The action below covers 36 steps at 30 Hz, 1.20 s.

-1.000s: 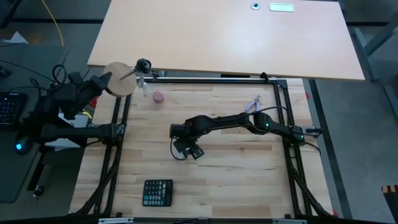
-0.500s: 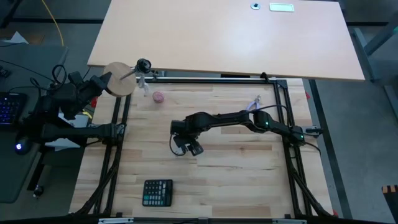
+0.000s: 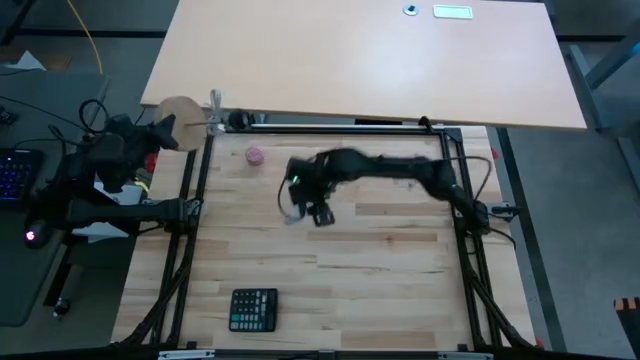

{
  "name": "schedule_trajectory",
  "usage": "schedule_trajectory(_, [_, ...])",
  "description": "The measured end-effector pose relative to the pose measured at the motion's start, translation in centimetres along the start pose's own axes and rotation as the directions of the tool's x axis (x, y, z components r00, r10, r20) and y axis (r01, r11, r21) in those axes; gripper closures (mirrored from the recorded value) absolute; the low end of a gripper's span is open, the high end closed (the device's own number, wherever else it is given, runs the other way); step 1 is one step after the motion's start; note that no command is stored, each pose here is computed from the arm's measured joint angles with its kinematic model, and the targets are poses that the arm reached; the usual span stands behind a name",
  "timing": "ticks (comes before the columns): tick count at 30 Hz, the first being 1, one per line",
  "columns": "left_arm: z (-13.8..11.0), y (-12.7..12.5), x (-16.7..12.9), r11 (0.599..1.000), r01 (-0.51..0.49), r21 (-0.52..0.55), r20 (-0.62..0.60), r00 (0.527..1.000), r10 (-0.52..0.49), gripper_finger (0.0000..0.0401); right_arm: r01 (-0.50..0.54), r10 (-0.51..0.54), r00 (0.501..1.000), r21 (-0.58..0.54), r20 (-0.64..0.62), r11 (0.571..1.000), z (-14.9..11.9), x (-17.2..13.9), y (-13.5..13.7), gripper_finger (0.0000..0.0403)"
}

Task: Screw lightbulb
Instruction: Insert the white lightbulb into the brown lamp

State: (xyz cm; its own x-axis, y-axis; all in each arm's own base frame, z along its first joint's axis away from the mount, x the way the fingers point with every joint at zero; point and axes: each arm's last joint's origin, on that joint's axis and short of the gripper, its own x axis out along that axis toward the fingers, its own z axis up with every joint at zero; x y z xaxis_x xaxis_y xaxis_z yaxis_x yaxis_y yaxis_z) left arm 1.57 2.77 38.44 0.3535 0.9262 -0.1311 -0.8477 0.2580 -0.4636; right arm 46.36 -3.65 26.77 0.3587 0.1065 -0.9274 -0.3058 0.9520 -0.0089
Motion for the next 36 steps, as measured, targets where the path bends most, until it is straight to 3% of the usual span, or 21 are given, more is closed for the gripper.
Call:
schedule_trajectory(3, [-0.6,-0.6,0.5,0.983,-0.02,0.182,-0.03,0.999,0.026,0.0286,-0.054,0.049,0.997,0.098,0.057,0.994,-1.1,-4.5,-0.6,0.0225])
schedule_trajectory(6, [-1.3,-1.8,1.3,0.926,-0.029,0.376,-0.05,0.997,0.052,0.0286,-0.123,0.1,0.988,0.21,0.116,0.97,-2.3,-8.2,-1.0,0.0225])
schedule_trajectory(9, [-1.8,-3.1,2.2,0.845,-0.063,0.531,-0.038,0.994,0.098,0.0286,-0.222,0.16,0.966,0.33,0.203,0.918,-3.2,-10.9,-1.5,0.0225])
schedule_trajectory(11, [-1.6,-3.8,2.5,0.809,-0.08,0.582,-0.02,0.993,0.113,0.0286,-0.304,0.205,0.941,0.408,0.269,0.861,-3.7,-12.2,-2.1,0.0226])
schedule_trajectory(16, [-0.4,-4.9,2.4,0.772,-0.051,0.634,-0.011,0.997,0.075,0.0286,-0.537,0.326,0.839,0.565,0.436,0.626,-3.9,-13.0,-4.3,0.0226])
schedule_trajectory(18, [0.2,-5.3,2.1,0.779,-0.026,0.626,-0.003,0.999,0.035,0.0286,-0.575,0.32,0.814,0.59,0.485,0.567,-3.7,-13.1,-5.0,0.0226])
schedule_trajectory(27, [1.8,-5.8,1.3,0.803,0.011,0.596,0.025,0.999,-0.032,0.0286,-0.623,0.202,0.771,0.647,0.604,0.44,-2.8,-13.9,-6.9,0.0226])
schedule_trajectory(36, [2.1,-7.0,1.2,0.773,0.054,0.633,0.037,0.994,-0.1,0.0286,-0.6,0.173,0.79,0.685,0.588,0.413,-3.0,-13.8,-7.1,0.0226])
